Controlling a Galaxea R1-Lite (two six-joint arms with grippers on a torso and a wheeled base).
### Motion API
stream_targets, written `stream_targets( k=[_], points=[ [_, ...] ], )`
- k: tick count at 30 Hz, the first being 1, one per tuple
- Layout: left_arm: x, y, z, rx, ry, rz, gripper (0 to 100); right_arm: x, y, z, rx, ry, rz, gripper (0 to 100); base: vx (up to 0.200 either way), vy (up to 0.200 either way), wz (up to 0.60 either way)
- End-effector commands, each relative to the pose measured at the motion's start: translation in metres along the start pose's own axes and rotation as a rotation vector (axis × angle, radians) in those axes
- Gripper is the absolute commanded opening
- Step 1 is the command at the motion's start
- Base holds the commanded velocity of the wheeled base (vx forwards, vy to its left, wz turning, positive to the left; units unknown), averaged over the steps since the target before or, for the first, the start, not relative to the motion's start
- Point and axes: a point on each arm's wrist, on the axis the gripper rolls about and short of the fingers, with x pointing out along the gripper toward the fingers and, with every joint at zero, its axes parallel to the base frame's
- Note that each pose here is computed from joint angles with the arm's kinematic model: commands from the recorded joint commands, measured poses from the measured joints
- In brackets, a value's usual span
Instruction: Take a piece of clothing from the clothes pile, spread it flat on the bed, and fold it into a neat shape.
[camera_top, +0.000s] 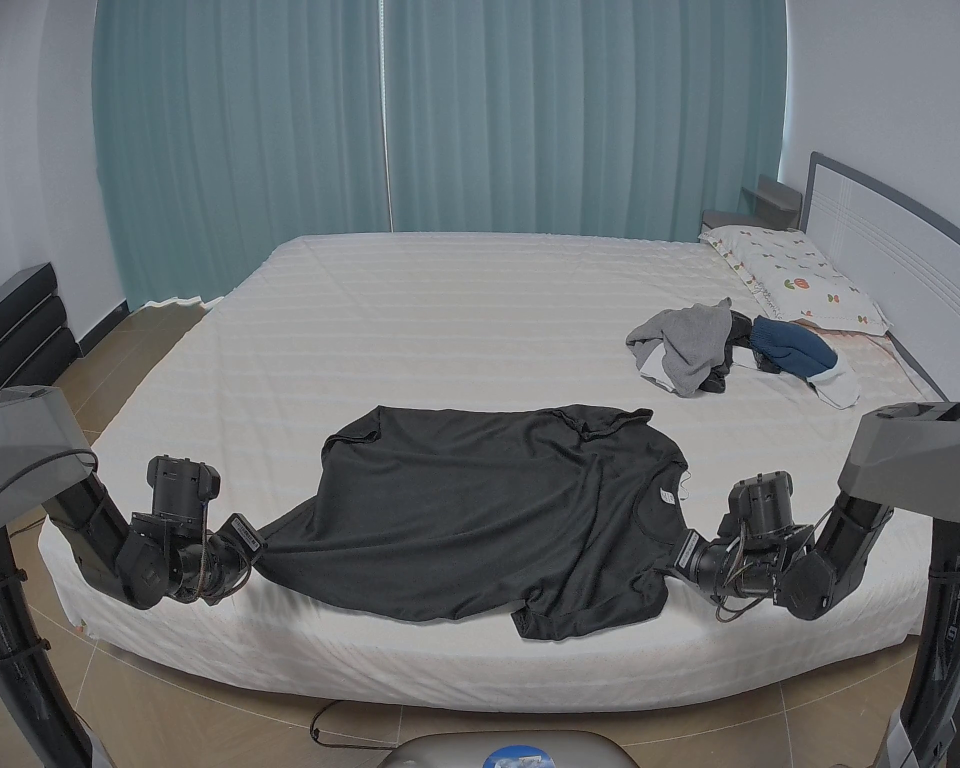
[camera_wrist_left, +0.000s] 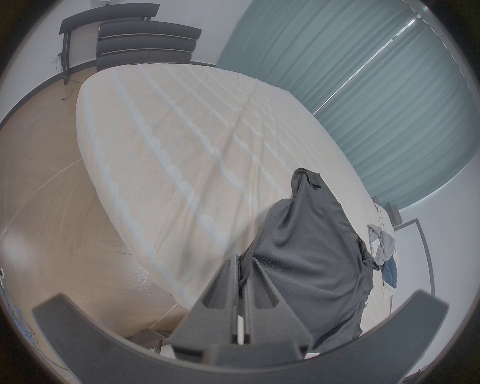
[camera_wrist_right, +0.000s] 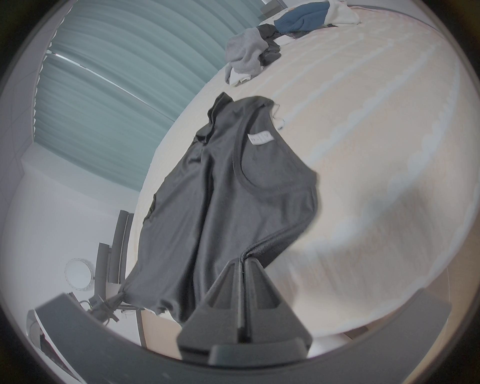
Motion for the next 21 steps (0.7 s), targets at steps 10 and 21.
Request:
stream_targets(
  k=[10,21],
  points=[
    [0.001,-0.009,0.025,-0.166,-0.143,-0.11,0,0.01,0.046,0.065,-0.003,-0.147,0.107,0,0.0,0.0,0.0],
    [0.01,-0.006,0.038,-0.285,-0.215,-0.18,0,0.046,0.057,0.084,-0.01,-0.209,0.124,0,0.0,0.0,0.0]
  ],
)
